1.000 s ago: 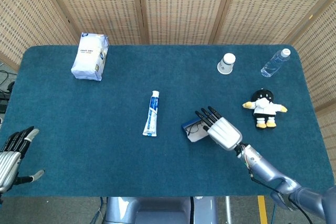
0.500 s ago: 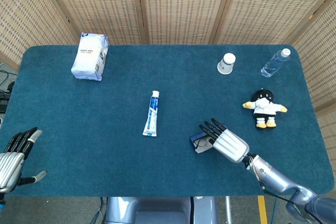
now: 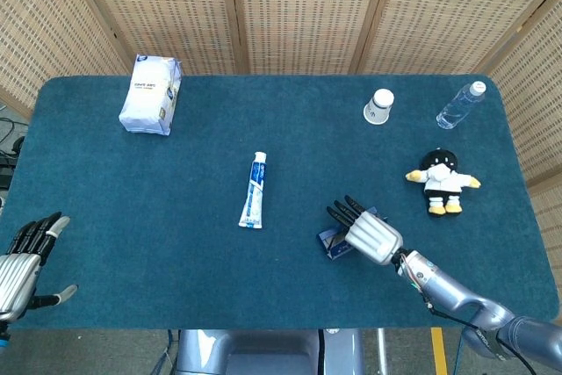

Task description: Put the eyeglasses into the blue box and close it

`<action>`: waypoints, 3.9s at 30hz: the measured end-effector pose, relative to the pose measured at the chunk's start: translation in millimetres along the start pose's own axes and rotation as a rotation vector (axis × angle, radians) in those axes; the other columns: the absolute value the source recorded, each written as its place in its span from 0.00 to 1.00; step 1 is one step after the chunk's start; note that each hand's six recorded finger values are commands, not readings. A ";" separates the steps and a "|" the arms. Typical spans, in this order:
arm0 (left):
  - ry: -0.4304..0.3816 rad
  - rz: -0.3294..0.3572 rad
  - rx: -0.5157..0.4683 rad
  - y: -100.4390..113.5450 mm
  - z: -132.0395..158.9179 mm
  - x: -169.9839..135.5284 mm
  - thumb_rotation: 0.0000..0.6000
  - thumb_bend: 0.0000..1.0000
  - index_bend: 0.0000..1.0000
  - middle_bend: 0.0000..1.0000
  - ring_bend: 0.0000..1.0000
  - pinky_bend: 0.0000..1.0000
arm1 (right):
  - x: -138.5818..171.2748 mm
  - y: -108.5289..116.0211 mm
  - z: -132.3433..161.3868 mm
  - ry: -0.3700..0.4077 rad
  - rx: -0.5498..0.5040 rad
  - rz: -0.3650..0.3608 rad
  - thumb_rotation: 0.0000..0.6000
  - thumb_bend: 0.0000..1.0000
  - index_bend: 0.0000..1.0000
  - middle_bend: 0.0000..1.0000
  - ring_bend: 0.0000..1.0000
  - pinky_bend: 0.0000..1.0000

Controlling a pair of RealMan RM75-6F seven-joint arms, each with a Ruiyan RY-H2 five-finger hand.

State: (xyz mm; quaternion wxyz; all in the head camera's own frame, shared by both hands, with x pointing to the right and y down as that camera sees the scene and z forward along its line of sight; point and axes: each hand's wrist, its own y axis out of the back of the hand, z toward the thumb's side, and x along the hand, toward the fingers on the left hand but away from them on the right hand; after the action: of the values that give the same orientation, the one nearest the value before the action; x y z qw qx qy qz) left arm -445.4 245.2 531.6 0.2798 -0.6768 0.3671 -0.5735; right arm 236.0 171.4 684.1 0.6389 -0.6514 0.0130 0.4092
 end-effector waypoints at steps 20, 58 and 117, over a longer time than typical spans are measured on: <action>-0.002 0.001 -0.003 -0.3 0.1 -1.1 1.00 0.10 0.00 0.00 0.00 0.00 | -33.4 10.5 4.6 -0.054 0.000 -0.053 1.00 0.57 0.45 0.06 0.00 0.10; -0.007 0.003 -0.011 1.2 -0.5 -2.3 1.00 0.09 0.00 0.00 0.00 0.00 | -59.7 17.0 13.4 -0.114 -0.060 -0.112 1.00 0.21 0.21 0.00 0.00 0.10; 0.000 0.001 -0.009 0.4 -1.2 -0.5 1.00 0.09 0.00 0.00 0.00 0.00 | -41.1 12.0 20.8 0.034 -0.075 0.086 1.00 0.00 0.00 0.00 0.00 0.12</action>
State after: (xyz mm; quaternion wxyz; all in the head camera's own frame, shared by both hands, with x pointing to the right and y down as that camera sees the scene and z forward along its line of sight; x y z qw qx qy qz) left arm -446.6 245.4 531.2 0.2773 -0.6778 0.3700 -0.5717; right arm 191.5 165.9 700.0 0.5956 -0.6804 0.0364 0.4254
